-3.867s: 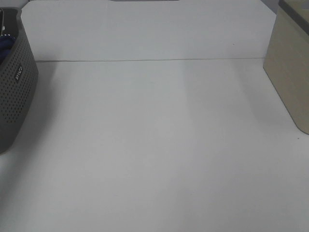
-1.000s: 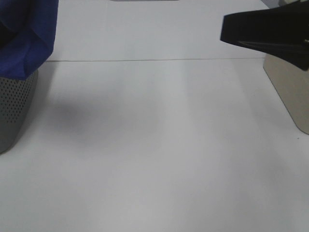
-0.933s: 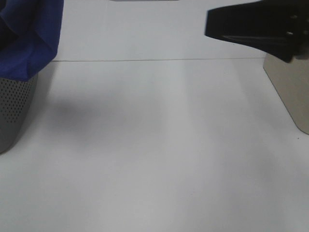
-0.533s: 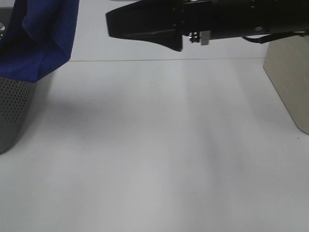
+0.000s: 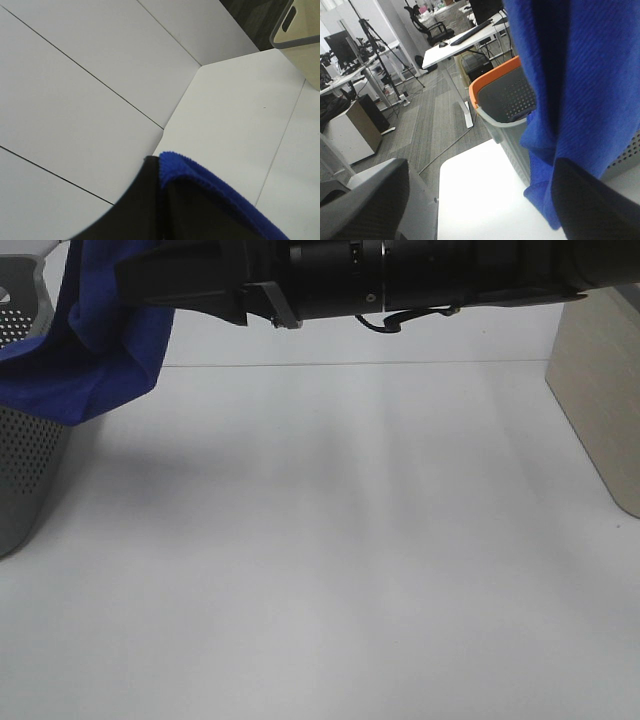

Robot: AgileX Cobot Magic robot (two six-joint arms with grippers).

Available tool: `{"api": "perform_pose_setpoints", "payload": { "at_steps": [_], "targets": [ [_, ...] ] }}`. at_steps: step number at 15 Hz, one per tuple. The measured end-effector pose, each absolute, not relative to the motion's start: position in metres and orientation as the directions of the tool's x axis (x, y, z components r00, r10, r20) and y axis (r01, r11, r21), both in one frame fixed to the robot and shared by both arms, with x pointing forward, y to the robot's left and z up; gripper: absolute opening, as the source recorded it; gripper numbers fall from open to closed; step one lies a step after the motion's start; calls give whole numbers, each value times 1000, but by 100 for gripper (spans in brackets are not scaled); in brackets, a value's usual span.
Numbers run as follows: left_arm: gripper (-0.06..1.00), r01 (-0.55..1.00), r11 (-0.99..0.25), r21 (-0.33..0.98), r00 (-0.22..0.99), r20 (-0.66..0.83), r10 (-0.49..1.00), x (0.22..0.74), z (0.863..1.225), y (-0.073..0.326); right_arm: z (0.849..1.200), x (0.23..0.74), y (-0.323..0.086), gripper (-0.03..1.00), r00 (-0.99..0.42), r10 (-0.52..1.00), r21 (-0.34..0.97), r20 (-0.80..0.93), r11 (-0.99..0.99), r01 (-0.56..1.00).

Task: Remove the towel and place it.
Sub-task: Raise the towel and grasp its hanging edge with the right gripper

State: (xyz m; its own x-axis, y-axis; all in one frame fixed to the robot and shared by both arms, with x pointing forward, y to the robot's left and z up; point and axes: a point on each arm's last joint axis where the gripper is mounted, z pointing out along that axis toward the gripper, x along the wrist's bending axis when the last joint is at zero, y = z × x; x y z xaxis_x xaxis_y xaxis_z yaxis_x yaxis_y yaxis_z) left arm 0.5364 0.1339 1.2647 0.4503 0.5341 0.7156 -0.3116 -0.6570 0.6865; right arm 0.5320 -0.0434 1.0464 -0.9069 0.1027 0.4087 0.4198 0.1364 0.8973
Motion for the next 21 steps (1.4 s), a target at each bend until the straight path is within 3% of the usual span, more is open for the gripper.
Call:
{"api": "perform_pose_setpoints", "payload": {
  "at_steps": [5, 11, 13, 15, 21],
  "targets": [
    [0, -305, -659, 688, 457, 713, 532, 539, 1262, 132, 1052, 546, -36, 76, -912, 101, 908, 396, 100, 406],
    [0, -305, -659, 688, 457, 713, 532, 539, 1262, 132, 1065, 537, -34, 76, -906, -42, 906, 420, 70, 417],
    [0, -305, -659, 688, 457, 713, 532, 539, 1262, 132, 1064, 539, -34, 76, -912, -20, 911, 409, 71, 407],
    [0, -305, -659, 688, 457, 713, 532, 539, 1262, 132, 1058, 548, -32, 76, -922, 98, 920, 374, 85, 382],
    [0, -303, -660, 687, 458, 712, 531, 540, 1261, 132, 1051, 540, 17, 76, -946, 6, 939, 325, 115, 324]
  ]
}}
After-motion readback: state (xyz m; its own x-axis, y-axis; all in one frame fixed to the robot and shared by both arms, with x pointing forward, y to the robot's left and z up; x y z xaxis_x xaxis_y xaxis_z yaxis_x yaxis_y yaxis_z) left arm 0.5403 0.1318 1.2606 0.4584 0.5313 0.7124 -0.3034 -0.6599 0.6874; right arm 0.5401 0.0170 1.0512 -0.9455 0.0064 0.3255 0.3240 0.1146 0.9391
